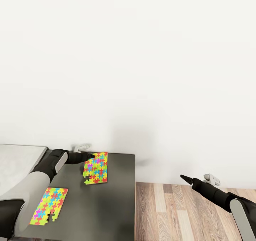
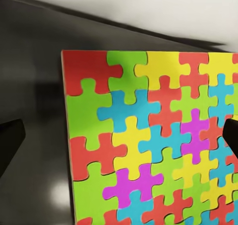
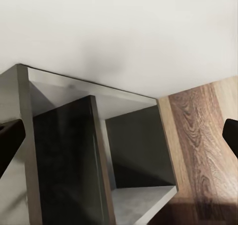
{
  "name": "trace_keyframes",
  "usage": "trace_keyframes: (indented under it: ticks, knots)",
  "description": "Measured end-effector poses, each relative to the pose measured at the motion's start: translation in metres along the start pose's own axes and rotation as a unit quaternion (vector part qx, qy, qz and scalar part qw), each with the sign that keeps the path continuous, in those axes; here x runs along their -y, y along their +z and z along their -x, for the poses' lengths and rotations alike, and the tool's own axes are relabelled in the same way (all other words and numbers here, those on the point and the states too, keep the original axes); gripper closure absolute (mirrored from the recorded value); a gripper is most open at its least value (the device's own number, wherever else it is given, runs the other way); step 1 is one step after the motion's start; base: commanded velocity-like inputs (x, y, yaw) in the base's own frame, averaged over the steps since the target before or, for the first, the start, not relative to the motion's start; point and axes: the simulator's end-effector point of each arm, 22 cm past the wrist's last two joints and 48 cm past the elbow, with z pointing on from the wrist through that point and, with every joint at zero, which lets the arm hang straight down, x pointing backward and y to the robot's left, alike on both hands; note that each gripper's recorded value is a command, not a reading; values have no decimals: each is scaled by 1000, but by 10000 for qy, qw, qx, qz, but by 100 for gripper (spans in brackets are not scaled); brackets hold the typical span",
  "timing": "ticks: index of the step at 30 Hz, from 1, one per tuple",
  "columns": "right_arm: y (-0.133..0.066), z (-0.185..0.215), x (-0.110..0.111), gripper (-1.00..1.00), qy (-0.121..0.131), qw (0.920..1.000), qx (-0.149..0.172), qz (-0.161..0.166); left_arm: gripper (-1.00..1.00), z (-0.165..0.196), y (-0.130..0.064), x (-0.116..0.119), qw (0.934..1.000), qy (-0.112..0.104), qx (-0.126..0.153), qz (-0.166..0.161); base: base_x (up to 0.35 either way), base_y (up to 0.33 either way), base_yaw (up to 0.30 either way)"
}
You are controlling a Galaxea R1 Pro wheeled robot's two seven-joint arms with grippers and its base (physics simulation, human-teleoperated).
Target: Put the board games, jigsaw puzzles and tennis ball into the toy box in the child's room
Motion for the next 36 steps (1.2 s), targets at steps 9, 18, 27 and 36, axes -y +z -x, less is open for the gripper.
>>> trace_keyframes:
  ticks: [9, 18, 27, 36]
  knots:
    - [3, -4, 4, -100, 24, 10000, -56, -32, -100, -5, 6, -2, 10000, -19, -60, 2, 0, 0, 0]
    - [5, -6, 6, -100, 29, 10000, -79, -52, -100, -10, 11, -2, 9999, -36, -108, -4, 0, 0, 0]
    - [5, -6, 6, -100, 24, 10000, -74, -51, -100, -9, 11, -3, 9999, -15, -99, 12, 0, -100, 0]
    - [5, -6, 6, -100, 25, 10000, -62, -48, -100, -11, 13, -1, 9997, 203, -123, 34, 0, -99, 0]
